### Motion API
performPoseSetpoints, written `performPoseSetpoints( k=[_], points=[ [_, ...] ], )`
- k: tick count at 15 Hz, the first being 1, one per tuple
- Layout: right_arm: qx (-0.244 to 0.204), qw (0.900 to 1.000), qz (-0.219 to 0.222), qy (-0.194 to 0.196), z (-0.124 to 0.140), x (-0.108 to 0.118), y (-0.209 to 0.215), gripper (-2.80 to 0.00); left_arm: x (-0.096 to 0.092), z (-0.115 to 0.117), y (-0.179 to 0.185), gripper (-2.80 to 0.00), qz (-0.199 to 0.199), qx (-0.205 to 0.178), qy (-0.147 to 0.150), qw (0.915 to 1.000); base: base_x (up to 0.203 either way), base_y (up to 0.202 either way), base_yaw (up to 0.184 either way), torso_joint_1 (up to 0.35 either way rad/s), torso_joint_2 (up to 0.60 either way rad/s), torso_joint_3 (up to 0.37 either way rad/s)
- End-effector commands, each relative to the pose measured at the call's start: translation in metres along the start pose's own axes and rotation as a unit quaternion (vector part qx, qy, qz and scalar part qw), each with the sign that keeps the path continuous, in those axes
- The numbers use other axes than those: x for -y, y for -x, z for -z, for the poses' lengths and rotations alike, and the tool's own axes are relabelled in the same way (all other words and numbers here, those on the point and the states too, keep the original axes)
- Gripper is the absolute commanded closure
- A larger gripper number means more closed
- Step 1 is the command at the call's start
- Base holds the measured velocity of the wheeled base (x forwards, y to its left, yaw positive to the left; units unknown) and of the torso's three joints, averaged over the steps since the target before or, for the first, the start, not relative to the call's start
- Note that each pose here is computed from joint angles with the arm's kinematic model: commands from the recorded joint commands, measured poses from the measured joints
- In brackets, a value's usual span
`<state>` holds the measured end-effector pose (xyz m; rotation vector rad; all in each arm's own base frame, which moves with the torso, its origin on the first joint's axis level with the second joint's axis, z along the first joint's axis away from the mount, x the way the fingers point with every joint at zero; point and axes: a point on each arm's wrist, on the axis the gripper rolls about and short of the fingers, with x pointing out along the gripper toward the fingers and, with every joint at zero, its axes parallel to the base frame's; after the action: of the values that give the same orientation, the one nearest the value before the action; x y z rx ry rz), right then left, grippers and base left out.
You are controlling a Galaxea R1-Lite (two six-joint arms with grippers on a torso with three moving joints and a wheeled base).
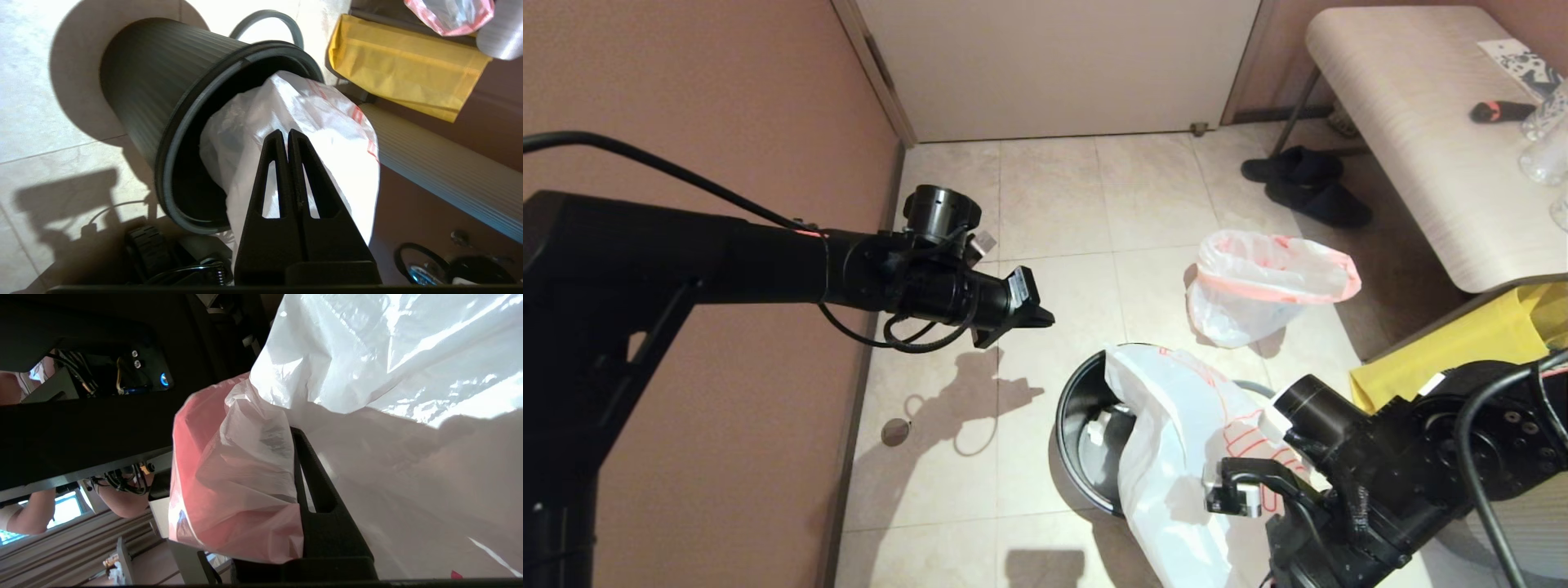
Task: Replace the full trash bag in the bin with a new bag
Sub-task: Put the new garbage bag on the trash can
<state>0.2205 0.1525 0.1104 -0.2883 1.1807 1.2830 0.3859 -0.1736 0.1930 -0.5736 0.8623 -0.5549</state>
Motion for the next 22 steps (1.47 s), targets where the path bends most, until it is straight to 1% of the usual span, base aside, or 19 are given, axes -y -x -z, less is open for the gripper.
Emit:
performPoseSetpoints(
  k=[1,3,4,6,8,11,14,15,16,17,19,21,22],
  points=[
    [-0.022,1.000,-0.015,0.001,-0.010,0.007,-0.019,0.00,0.002,-0.004,0.005,0.00,0.007,0.007,-0.001,1.0000,0.000,0.000,0.000,0.000,0.00,0.000],
    [-0.029,0.999,-0.019,0.014,-0.026,0.009,-0.032,0.00,0.006,-0.002,0.003,0.00,0.017,0.001,-0.006,0.9998,0.000,0.000,0.000,0.000,0.00,0.000],
    [-0.030,0.999,-0.015,0.014,-0.033,0.009,-0.036,0.00,0.007,-0.002,0.003,0.00,0.023,-0.004,-0.007,0.9997,0.000,0.000,0.000,0.000,0.00,0.000],
    [-0.019,1.000,-0.005,0.009,-0.045,0.008,-0.034,0.00,0.005,-0.001,0.001,0.00,0.024,-0.009,-0.006,0.9997,0.000,0.000,0.000,0.000,0.00,0.000],
    [-0.010,1.000,-0.002,0.013,-0.048,0.004,-0.027,0.00,0.007,-0.002,-0.001,0.00,0.033,-0.009,-0.008,0.9994,0.000,0.000,0.000,0.000,0.00,0.000],
    [-0.010,1.000,-0.001,0.011,-0.051,0.004,-0.025,0.00,0.010,-0.005,-0.019,0.00,0.060,-0.022,-0.017,0.9978,0.000,0.000,0.000,0.000,0.00,0.000],
    [-0.018,1.000,-0.005,0.005,-0.048,0.004,-0.026,0.00,0.023,-0.010,-0.043,0.00,0.090,-0.037,-0.030,0.9949,0.000,0.000,0.000,0.000,0.00,0.000],
    [-0.020,1.000,-0.006,0.003,-0.048,0.006,-0.027,0.00,0.025,-0.007,-0.054,0.00,0.094,-0.051,-0.034,0.9937,0.000,0.000,0.000,0.000,0.00,0.000],
    [-0.026,1.000,-0.008,-0.001,-0.047,0.009,-0.032,0.00,0.025,0.001,-0.067,0.00,0.099,-0.069,-0.048,0.9915,0.000,0.000,0.000,0.000,0.00,0.000],
    [-0.033,0.999,-0.010,-0.006,-0.044,0.013,-0.036,0.00,0.028,0.010,-0.076,0.00,0.102,-0.085,-0.056,0.9896,0.000,0.000,0.000,0.000,0.00,0.000],
    [-0.042,0.999,-0.016,-0.011,-0.042,0.020,-0.043,0.00,0.026,0.023,-0.089,0.00,0.096,-0.109,-0.055,0.9879,0.000,0.000,0.000,0.000,0.00,0.000],
    [-0.053,0.998,-0.020,-0.016,-0.038,0.023,-0.049,0.00,0.026,0.031,-0.097,0.00,0.094,-0.120,-0.058,0.9865,0.000,0.000,0.000,0.000,0.00,0.000],
    [-0.058,0.998,-0.022,-0.018,-0.036,0.025,-0.053,0.00,0.027,0.037,-0.102,0.00,0.095,-0.128,-0.069,0.9849,0.000,0.000,0.000,0.000,0.00,0.000]
  ],
)
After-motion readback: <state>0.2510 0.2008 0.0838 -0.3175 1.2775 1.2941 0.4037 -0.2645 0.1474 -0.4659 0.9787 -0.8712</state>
